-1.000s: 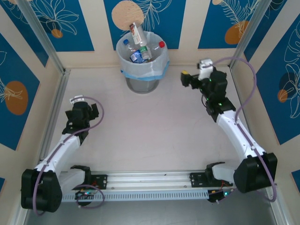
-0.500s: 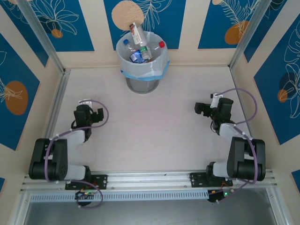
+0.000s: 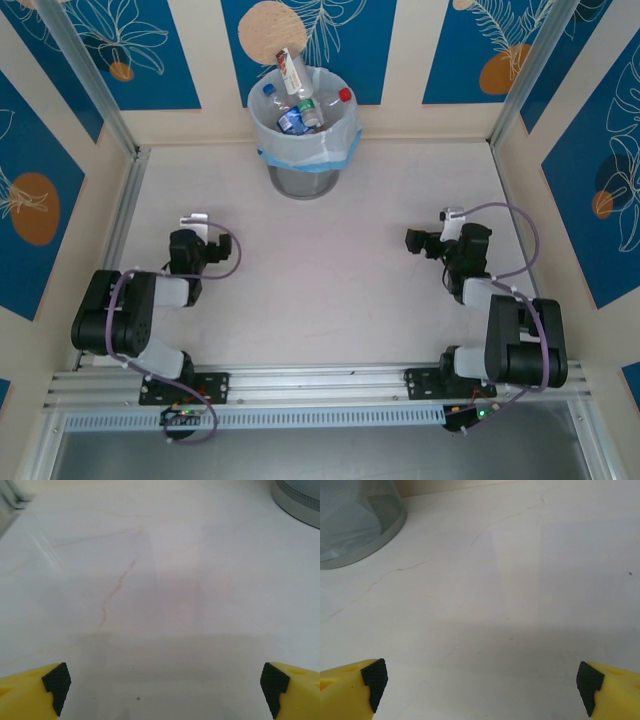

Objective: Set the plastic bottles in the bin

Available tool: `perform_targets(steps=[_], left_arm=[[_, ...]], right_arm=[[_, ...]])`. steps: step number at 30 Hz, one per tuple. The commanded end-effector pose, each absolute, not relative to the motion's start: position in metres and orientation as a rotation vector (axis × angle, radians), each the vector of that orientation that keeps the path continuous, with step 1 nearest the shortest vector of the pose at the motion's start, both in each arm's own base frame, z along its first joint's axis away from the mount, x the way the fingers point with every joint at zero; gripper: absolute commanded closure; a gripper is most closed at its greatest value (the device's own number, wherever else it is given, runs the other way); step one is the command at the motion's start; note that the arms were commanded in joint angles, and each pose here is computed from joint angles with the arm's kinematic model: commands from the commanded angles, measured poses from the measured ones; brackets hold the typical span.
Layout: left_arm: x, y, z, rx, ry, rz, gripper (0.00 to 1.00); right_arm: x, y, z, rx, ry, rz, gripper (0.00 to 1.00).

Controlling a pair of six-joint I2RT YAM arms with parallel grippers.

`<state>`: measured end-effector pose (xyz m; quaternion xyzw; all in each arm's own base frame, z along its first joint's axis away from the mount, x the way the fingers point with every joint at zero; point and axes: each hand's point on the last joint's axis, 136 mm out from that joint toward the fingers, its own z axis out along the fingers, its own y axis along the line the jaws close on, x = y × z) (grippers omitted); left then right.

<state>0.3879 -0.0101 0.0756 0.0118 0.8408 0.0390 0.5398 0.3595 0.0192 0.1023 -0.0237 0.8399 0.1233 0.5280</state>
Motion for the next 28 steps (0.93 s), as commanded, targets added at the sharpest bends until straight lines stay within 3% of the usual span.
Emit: perform_targets(steps=[1,10,15,28], left_arm=[[0.390,0.006,0.091,-0.066,1.924,0.197,0.01],[0.390,0.005,0.092,-0.062,1.919,0.191,0.01],[0.389,0.005,0.092,-0.059,1.919,0.189,0.01],[0.392,-0.005,0.090,0.003,1.932,0.145,0.01]], right_arm=[[0.359,0.029,0.130,-0.109,1.852,0.291,0.00],[0.378,0.050,0.105,-0.172,1.820,0.206,0.01],[0.395,0.036,0.093,-0.069,1.946,0.198,0.00],[0.396,0.031,0.094,-0.052,1.955,0.233,0.01]])
